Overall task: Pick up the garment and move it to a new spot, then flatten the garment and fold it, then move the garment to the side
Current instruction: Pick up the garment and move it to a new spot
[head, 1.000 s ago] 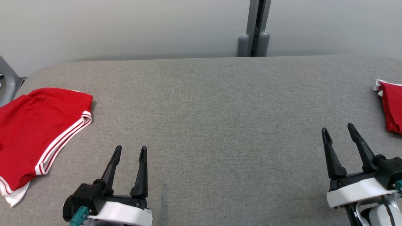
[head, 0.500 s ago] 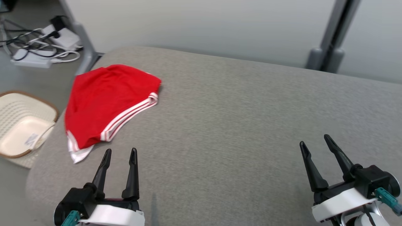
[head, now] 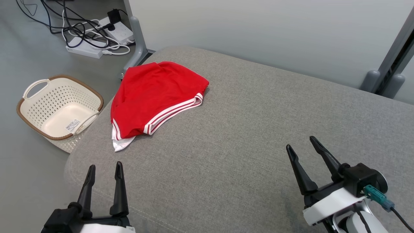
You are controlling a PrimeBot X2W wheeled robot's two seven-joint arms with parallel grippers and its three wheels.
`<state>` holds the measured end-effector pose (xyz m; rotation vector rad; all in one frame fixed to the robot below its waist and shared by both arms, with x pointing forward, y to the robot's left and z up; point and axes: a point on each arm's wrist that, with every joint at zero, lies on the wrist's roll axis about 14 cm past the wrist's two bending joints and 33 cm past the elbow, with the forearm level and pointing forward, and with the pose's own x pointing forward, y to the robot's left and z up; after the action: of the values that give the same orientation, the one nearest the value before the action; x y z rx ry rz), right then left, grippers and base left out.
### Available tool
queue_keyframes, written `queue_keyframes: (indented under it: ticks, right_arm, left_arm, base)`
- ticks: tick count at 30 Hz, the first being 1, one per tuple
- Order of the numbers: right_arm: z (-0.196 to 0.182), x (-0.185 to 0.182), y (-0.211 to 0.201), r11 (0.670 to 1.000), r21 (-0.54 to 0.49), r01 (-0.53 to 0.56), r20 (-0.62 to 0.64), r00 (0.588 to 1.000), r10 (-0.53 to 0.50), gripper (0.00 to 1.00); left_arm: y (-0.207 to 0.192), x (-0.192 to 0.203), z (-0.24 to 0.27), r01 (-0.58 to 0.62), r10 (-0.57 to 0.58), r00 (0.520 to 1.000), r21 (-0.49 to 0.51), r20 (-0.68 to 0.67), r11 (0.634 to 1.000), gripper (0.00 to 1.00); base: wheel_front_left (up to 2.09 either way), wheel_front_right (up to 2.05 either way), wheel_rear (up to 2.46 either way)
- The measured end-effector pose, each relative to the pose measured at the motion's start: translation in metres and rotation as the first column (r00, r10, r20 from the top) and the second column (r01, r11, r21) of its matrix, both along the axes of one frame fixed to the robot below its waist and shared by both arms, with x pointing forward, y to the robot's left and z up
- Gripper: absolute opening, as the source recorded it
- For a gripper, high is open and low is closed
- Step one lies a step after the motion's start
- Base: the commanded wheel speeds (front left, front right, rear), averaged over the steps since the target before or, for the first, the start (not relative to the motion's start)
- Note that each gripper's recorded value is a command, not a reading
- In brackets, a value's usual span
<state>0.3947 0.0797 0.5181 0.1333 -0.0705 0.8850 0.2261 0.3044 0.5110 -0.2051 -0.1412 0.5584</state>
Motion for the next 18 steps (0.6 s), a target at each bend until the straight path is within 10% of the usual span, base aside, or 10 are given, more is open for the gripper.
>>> queue_keyframes:
  ticks: [18]
  right_arm:
    - [0.0003, 0.0004, -0.0007, 1.000, 0.010, 0.003, -0.014, 1.000, -0.003, 1.00]
  left_arm:
    - [-0.0010, -0.0011, -0.0043, 0.000, 0.000, 1.000, -0.010, -0.009, 1.000, 1.00]
  base:
    - [0.00, 0.00, 0.00]
